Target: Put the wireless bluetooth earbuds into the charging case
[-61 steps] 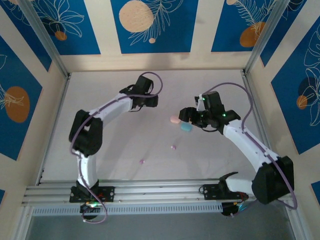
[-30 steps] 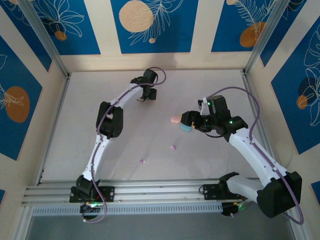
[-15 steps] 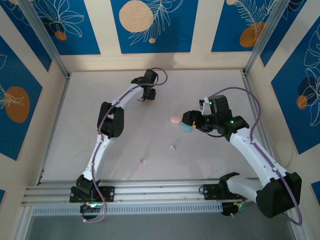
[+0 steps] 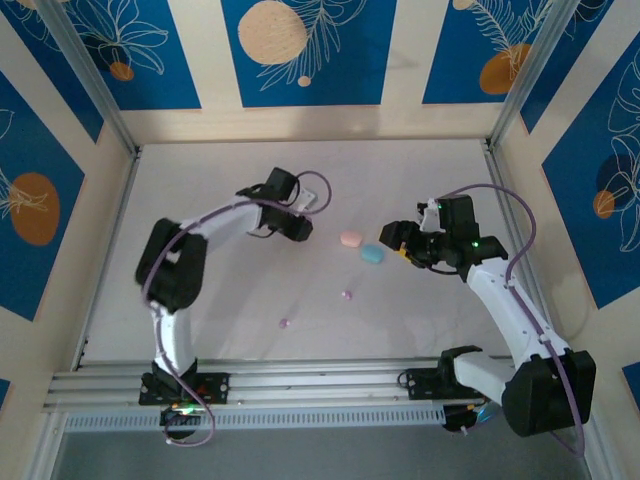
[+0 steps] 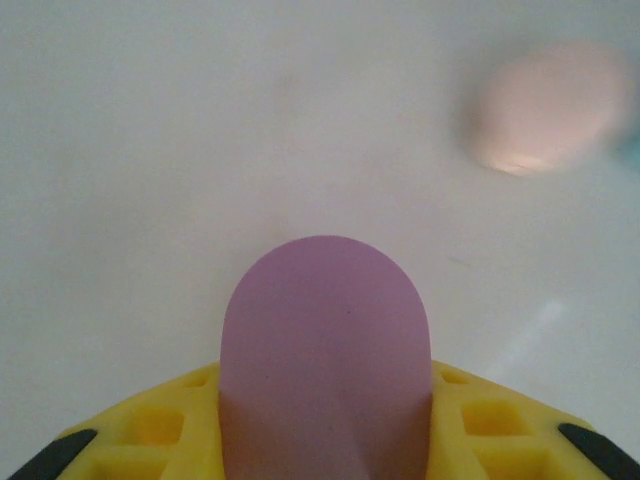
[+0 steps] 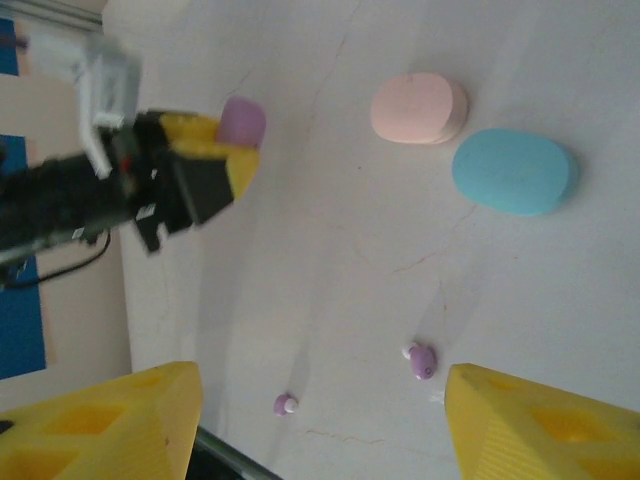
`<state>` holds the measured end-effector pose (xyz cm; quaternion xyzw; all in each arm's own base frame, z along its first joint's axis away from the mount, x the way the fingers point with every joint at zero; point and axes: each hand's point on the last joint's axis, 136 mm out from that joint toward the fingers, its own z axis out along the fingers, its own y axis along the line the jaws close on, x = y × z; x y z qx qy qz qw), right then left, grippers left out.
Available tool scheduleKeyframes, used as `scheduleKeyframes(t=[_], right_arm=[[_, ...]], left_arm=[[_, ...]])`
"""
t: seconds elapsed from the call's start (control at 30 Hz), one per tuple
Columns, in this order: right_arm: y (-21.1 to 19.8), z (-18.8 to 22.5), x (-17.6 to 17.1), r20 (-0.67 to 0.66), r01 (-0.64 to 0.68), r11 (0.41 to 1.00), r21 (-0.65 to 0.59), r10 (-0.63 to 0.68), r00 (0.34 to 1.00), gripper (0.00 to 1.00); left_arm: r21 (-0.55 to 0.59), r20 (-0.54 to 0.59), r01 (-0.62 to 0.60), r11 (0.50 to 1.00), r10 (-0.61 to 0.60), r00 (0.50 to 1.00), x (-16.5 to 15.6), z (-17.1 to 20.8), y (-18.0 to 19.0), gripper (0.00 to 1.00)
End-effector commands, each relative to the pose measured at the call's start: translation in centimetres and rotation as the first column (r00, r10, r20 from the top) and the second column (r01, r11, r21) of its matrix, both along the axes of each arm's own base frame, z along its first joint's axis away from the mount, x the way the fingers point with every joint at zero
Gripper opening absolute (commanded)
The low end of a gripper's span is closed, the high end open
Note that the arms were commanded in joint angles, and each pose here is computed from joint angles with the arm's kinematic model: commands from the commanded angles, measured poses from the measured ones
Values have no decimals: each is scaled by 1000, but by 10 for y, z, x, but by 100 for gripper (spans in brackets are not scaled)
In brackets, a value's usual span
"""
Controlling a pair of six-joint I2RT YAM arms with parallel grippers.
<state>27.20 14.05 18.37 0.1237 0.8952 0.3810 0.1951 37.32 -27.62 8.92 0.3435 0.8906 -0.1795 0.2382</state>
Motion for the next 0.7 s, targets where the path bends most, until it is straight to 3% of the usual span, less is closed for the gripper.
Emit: scheduleKeyframes(t=[0.0, 0.13, 0.37, 0.67], right_arm=[[17, 7, -4, -26, -74, 990, 118, 77, 997, 65], [35, 18, -3, -37, -143, 962, 232, 155, 987, 62], [63, 56, -11, 7, -272, 896, 350, 288, 958, 59], [102, 100, -35, 74, -426, 832, 354, 430, 900, 63]], left_arm=[[-225, 191, 300, 927, -260, 946, -46, 59, -31, 27], [-303, 375, 493, 815, -374, 848, -95, 101, -27, 27], [-318, 474, 597, 737, -422, 773, -130, 148, -20, 28], [-246, 524, 613, 751, -429, 736, -138, 163, -17, 27]])
